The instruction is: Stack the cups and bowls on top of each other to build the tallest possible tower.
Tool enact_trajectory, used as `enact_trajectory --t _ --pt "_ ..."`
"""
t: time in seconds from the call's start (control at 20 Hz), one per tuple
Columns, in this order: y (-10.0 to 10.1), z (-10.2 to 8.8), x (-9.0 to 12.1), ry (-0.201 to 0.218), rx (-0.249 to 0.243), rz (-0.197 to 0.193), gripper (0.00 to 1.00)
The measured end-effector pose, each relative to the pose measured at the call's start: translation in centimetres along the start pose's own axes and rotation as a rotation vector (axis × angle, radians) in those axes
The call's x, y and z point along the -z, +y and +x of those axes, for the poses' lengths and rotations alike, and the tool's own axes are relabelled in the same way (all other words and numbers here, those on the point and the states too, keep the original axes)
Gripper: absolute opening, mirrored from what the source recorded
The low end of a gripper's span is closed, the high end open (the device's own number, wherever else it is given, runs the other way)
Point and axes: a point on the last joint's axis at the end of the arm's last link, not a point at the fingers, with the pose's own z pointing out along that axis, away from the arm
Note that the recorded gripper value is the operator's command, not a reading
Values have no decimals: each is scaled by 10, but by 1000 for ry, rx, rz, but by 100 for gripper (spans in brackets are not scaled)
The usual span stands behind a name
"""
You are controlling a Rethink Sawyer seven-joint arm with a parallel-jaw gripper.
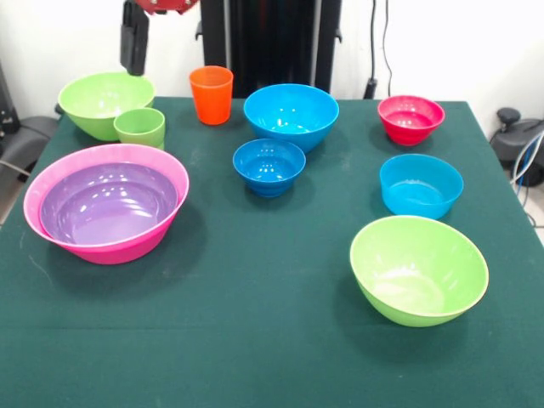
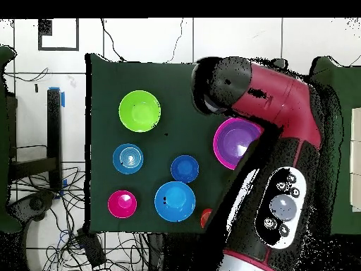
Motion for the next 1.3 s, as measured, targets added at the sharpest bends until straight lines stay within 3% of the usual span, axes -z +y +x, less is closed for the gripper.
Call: enact_trajectory --t 0.55,0.85,1.3 --pt "16 17 -33 25 21 -34 0" --pt "20 27 -69 72 24 -23 0" --pt "20 38 -100 111 29 3 0"
